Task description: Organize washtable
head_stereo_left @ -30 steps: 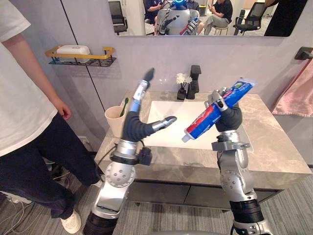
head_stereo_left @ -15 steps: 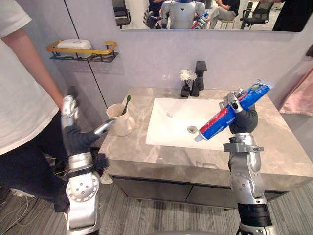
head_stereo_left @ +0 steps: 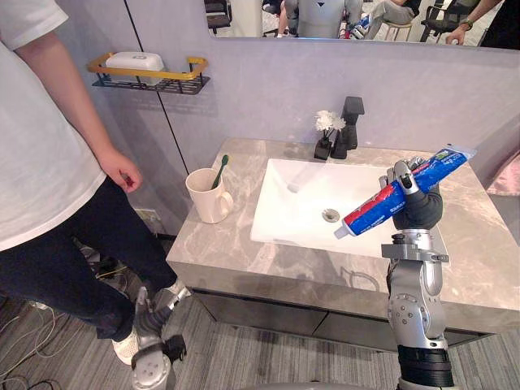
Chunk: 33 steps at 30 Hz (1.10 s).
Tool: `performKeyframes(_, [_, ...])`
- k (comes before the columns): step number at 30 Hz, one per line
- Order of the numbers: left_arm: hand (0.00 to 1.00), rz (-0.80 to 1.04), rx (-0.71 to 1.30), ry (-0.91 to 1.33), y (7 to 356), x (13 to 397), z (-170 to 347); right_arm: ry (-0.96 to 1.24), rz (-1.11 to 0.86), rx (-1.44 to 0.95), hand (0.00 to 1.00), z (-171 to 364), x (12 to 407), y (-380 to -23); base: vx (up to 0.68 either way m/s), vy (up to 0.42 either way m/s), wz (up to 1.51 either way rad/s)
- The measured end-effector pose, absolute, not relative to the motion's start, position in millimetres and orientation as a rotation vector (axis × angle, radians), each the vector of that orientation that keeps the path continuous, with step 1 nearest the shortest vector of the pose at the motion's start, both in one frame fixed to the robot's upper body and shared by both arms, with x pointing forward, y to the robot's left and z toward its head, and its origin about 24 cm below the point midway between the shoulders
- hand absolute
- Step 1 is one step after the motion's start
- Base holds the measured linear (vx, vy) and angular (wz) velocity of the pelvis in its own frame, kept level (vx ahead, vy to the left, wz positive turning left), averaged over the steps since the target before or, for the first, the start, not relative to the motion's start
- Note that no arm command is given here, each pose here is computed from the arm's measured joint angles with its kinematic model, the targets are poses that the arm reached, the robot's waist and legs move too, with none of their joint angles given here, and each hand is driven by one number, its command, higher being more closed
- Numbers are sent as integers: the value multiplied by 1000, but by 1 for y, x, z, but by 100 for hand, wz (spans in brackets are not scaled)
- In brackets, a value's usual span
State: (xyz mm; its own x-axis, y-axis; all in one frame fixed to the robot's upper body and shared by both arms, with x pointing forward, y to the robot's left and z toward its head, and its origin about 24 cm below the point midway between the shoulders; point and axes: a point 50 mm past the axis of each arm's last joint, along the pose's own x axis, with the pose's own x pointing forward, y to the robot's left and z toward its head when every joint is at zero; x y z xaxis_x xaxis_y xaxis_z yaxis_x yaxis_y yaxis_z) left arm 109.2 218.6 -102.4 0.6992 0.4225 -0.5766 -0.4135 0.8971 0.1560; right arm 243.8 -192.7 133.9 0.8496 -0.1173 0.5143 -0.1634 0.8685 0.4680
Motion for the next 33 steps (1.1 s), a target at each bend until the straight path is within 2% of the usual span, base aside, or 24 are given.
performKeyframes(5, [0, 407, 1, 772, 205, 93, -122, -552, 16, 514, 100, 132, 243, -193, 0, 0, 0])
performKeyframes(9, [0, 285, 12, 840, 187, 92, -133, -550, 12, 493, 100, 132, 243, -193, 0, 0, 0])
performKeyframes(14, [0, 146, 41, 858, 168, 95, -137, -544, -4, 455, 100, 131, 243, -193, -6, 0, 0])
performKeyframes(24, [0, 47, 81, 842, 163, 102, -136, -562, 17, 332, 100, 142, 249, -189, -10, 0, 2])
performKeyframes(33, [0, -4, 105, 809, 164, 108, -133, -688, 201, 151, 100, 191, 287, -140, -25, -3, 16])
